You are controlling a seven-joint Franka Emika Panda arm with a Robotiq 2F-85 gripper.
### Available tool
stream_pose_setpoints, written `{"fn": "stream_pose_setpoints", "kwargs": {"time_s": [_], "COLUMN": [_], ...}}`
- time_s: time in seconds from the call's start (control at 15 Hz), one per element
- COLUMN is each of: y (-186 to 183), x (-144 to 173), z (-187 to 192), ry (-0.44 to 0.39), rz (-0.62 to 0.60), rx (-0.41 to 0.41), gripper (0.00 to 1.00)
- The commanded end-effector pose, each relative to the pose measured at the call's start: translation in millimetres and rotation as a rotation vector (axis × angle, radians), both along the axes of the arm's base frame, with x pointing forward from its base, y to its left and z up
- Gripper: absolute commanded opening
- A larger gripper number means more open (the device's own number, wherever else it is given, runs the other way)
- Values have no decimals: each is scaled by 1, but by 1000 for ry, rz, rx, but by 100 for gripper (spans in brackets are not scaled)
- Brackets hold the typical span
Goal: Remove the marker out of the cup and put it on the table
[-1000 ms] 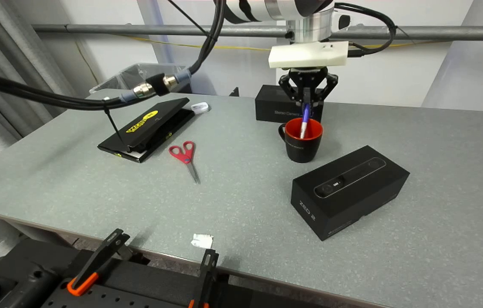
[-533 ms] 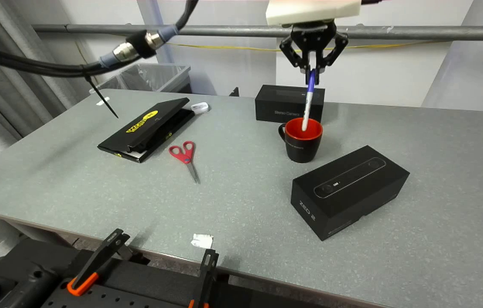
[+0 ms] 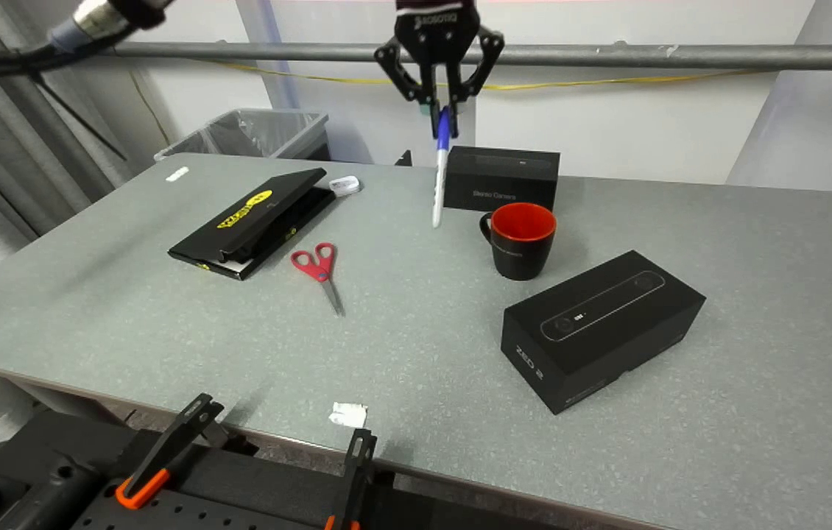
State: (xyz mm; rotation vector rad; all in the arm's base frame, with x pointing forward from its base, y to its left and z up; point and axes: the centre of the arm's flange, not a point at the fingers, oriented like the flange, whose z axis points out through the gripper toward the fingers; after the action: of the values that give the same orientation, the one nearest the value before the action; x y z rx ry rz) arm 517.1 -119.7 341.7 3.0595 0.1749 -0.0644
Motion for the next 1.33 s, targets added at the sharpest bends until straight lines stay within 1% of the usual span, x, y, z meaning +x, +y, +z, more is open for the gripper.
{"fn": "stream_pose_setpoints", "kwargs": {"time_s": [0.0, 0.2, 0.4, 0.53, 0.67, 0.93, 1.0, 1.07, 1.13, 1.27], "y": [50, 76, 89, 92, 93, 91, 91, 91, 92, 93], "x": [-11, -6, 3, 10, 18, 32, 34, 36, 36, 38], "z": [-62, -108, -147, -166, -179, -196, -199, -200, -202, -203], "ry": [121, 210, 272, 325, 363, 404, 407, 407, 397, 386], "rz": [101, 167, 205, 221, 240, 251, 257, 263, 270, 280], "rx": [-104, -188, -254, -255, -238, -249, -254, -262, -268, -277], "gripper": [4, 4, 4, 4, 4, 4, 16, 41, 44, 56]}}
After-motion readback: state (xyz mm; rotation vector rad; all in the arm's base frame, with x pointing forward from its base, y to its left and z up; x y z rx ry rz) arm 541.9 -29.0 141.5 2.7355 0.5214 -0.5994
